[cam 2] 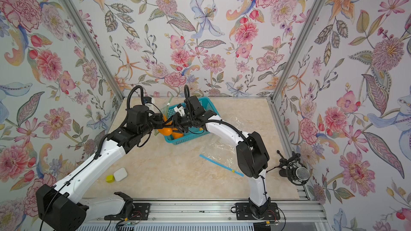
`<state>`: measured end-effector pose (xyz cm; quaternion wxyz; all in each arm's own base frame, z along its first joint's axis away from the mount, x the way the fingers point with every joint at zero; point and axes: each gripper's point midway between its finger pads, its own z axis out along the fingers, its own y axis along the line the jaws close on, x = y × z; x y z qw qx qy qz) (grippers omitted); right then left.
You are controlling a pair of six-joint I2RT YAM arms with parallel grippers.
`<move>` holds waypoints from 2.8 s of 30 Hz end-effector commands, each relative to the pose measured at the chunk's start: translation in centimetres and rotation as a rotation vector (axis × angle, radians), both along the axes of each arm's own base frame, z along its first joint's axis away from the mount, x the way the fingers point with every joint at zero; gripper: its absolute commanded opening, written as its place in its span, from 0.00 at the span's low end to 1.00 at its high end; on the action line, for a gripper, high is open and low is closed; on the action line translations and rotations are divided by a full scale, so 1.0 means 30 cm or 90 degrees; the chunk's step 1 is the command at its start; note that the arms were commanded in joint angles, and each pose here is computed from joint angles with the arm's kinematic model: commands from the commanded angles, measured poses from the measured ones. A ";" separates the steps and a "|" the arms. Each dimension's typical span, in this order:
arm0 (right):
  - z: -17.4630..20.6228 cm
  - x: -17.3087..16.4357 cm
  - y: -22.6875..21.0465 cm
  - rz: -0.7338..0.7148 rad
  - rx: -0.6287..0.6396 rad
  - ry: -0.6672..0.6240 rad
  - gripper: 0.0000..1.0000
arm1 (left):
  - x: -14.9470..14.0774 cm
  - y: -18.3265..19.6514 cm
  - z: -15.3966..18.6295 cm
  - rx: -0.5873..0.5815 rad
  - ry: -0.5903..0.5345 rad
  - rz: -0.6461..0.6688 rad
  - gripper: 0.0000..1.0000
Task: Place the mango in a zip-top bag and seal the zipper
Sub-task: Place the mango in the zipper food storage bag, then pick up the mango from the basket.
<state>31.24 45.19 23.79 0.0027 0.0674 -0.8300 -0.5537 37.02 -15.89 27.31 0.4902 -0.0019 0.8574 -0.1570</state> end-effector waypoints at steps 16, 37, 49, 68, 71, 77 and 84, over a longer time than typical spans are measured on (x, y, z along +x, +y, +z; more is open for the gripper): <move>0.156 0.224 0.098 -0.114 0.152 0.006 0.55 | -0.047 0.023 -0.091 -0.034 0.033 0.058 0.00; -0.009 0.172 -0.230 -0.075 -0.170 -0.264 0.70 | 0.060 0.266 -0.011 -0.038 0.001 0.239 0.00; -0.361 0.330 -0.200 0.065 -0.356 -0.338 0.82 | 0.057 0.239 -0.041 -0.044 0.018 0.211 0.00; -0.579 0.361 -0.029 0.169 -0.299 -0.334 0.91 | 0.051 0.237 -0.080 -0.041 0.034 0.210 0.00; -0.602 0.368 -0.008 0.168 -0.286 -0.323 0.90 | 0.051 0.238 -0.085 -0.043 0.036 0.213 0.00; -0.635 0.371 0.013 0.162 -0.271 -0.299 0.65 | 0.052 0.231 -0.078 -0.042 0.036 0.205 0.00; -0.467 0.429 -0.030 0.114 -0.270 -0.344 0.27 | 0.037 0.229 -0.026 -0.030 0.033 0.183 0.00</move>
